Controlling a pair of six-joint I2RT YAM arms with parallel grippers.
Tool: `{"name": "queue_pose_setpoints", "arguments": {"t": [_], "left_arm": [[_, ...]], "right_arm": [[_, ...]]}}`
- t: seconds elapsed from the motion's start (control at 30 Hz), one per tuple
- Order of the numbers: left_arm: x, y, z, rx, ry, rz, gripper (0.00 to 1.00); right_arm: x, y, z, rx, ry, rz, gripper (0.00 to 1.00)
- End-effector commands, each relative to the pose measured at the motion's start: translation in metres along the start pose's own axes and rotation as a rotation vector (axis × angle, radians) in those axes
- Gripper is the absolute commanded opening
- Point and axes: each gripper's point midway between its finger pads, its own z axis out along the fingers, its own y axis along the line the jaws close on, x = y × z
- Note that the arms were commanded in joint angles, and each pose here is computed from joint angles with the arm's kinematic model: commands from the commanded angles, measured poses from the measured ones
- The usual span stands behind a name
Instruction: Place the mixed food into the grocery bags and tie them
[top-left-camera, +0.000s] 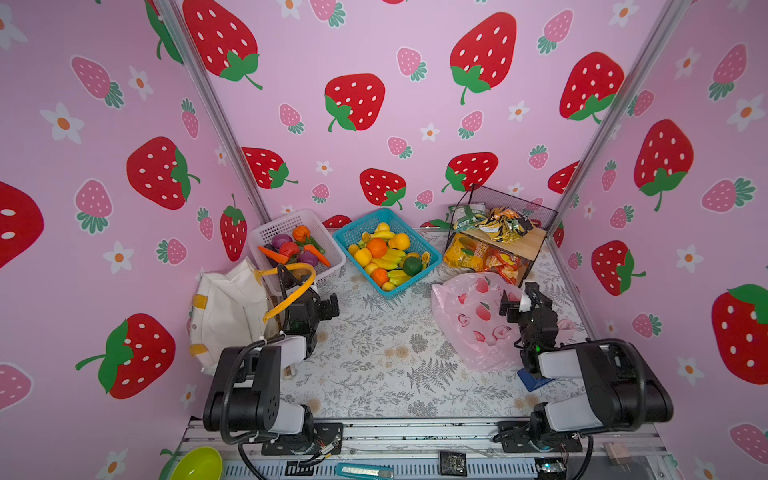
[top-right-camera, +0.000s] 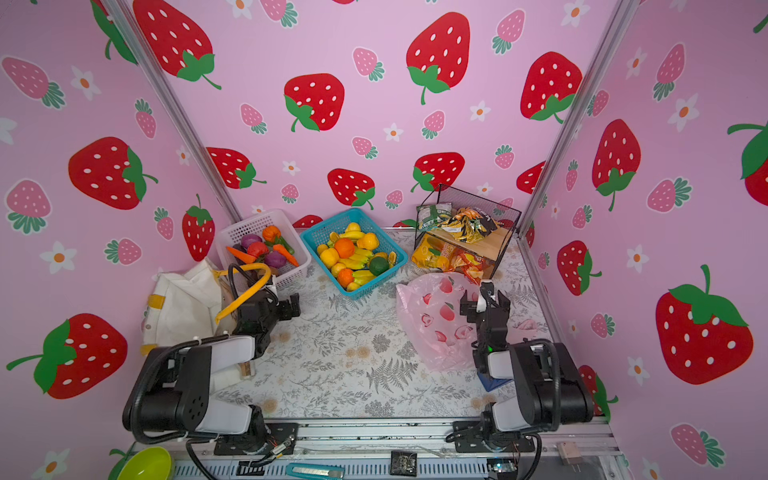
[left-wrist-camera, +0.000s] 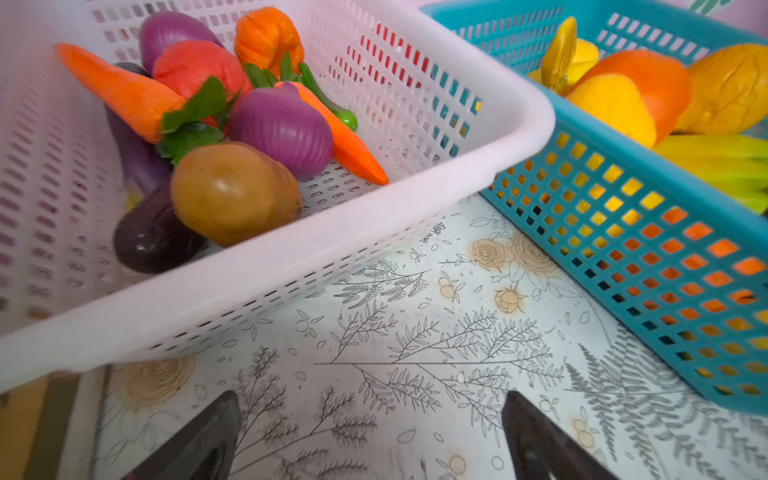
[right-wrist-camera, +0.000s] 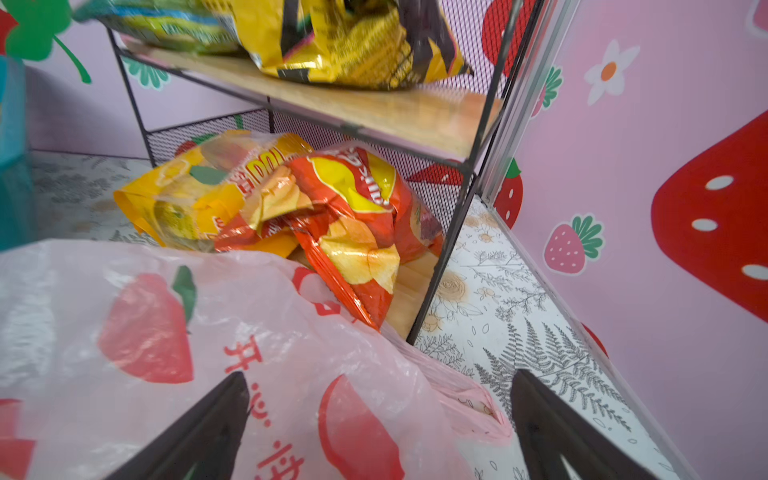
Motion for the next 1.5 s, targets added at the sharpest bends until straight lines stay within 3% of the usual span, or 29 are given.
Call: {"name": "queue_pose_setpoints", "arguments": {"t": [0.0,0.17,0.27,0.37,0.57,0.7,0.87,1.03,1.27,1.47], "left_arm": [[-0.038,0.022,-0.022,-0.134,-0.028,-0.143,0.99],[-0.064,-0.027,-0.043,0.067,-0.089,-0.233,0.98],[-0.074,-0.064,-0.053,0.184,-0.034,-0.318,0.94],[-0.080,-0.101,-0.068,0.301,0.065,-0.395,0.90],[-0.091,-0.146,-0.110,0.468,0.190,-0.366,0.90],[-0.085,-0.151,-0.121,0.497,0.271,-0.306,0.90],[-0.075,-0.154,-0.107,0.463,0.385,-0.207,0.90],[-0.072,-0.172,-0.084,0.510,0.417,-0.296,0.90],[-0.041,-0.142,-0.070,0.290,0.456,-0.174,0.88],[-0.013,-0.174,-0.073,0.436,0.503,-0.279,0.88]], "right_arm": [[-0.019,-0.002,-0.009,0.029,-0.021,0.035,0.99],[-0.058,-0.001,-0.029,0.051,-0.124,0.114,0.99],[-0.080,0.002,-0.036,0.045,-0.127,0.220,0.98],[-0.100,0.039,-0.038,-0.090,-0.078,0.250,0.97],[-0.105,0.146,-0.047,-0.465,0.093,0.125,0.97],[-0.090,0.192,-0.059,-0.603,0.168,0.070,0.97],[-0.072,0.211,-0.057,-0.638,0.212,0.071,0.98],[-0.063,0.221,-0.055,-0.655,0.238,0.054,0.99],[-0.064,0.216,-0.054,-0.636,0.239,0.027,1.00],[-0.081,0.224,-0.049,-0.655,0.212,0.021,1.00]]}}
